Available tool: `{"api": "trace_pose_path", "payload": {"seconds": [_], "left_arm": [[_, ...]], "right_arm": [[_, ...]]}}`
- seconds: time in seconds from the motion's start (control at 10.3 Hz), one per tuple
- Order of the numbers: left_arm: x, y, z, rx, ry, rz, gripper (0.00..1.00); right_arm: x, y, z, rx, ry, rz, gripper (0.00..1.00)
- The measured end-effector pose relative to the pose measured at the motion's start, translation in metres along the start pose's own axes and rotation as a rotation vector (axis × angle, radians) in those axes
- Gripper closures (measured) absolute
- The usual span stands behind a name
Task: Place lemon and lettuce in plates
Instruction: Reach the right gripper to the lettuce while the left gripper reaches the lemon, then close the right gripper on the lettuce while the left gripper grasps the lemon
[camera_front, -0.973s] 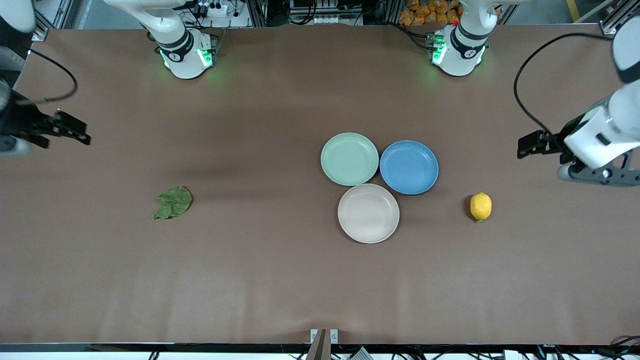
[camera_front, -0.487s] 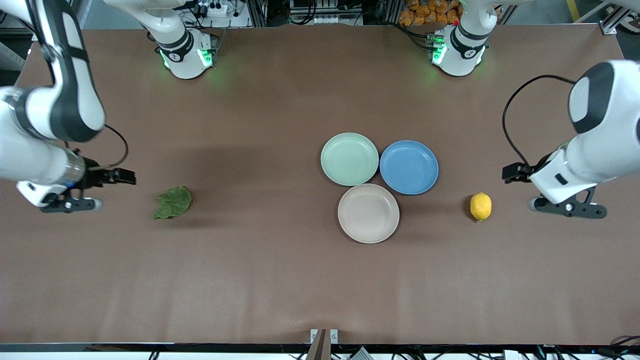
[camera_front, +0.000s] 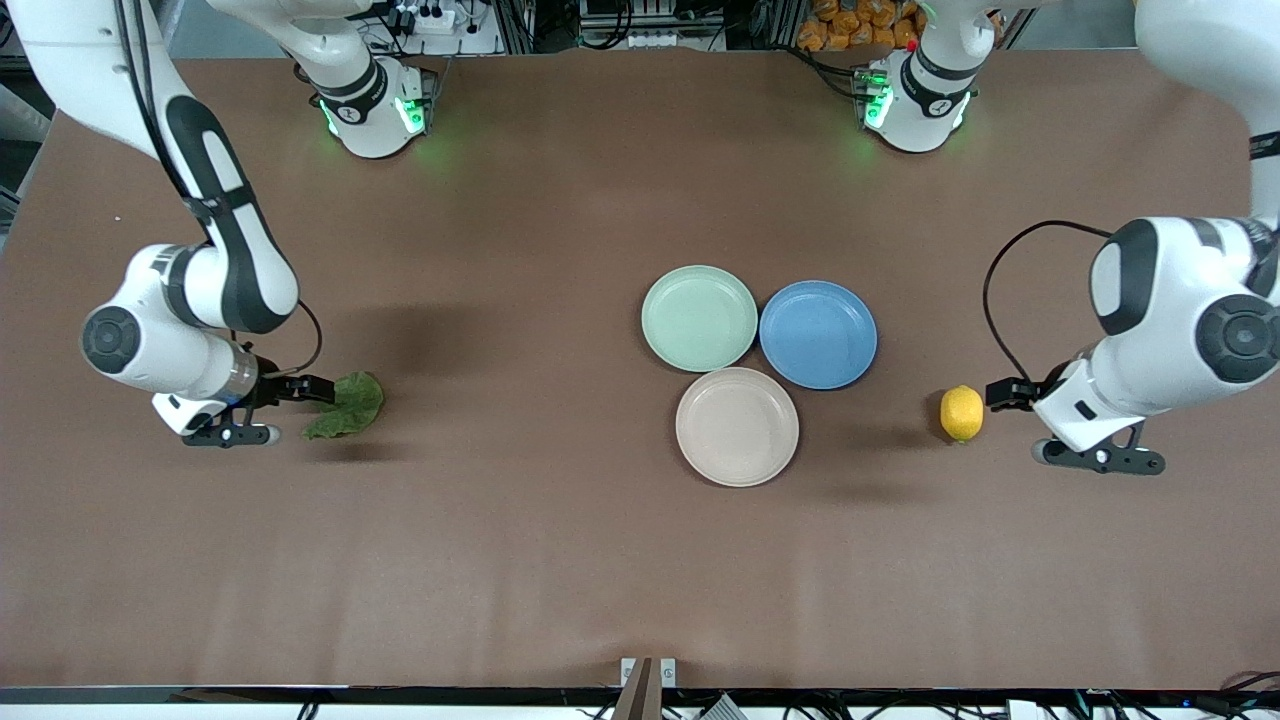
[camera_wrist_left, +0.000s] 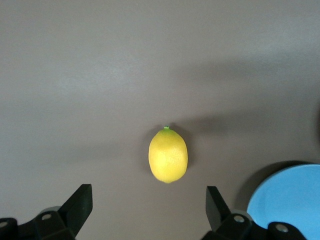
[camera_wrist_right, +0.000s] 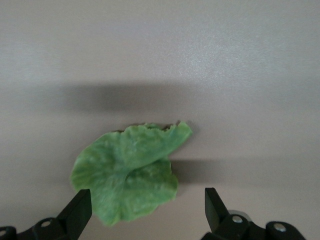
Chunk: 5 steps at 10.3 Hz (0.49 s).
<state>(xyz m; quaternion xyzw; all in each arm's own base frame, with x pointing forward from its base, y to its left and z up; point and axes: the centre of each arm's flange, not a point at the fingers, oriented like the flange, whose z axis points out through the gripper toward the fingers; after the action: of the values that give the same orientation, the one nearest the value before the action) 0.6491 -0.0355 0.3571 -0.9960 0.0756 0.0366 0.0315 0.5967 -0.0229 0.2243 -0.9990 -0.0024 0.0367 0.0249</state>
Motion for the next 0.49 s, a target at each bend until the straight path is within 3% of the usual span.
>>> {"api": "trace_pose_path", "payload": {"seconds": [0.39, 0.49], "left_arm": [[-0.008, 0.007, 0.055, -0.009, 0.006, 0.000, 0.00], [-0.010, 0.008, 0.074, -0.013, -0.005, 0.002, 0.00]], "right_arm": [[0.005, -0.007, 0.035, -0.008, 0.027, -0.014, 0.08], [0.006, -0.009, 0.037, -0.008, 0.035, -0.016, 0.24]]}}
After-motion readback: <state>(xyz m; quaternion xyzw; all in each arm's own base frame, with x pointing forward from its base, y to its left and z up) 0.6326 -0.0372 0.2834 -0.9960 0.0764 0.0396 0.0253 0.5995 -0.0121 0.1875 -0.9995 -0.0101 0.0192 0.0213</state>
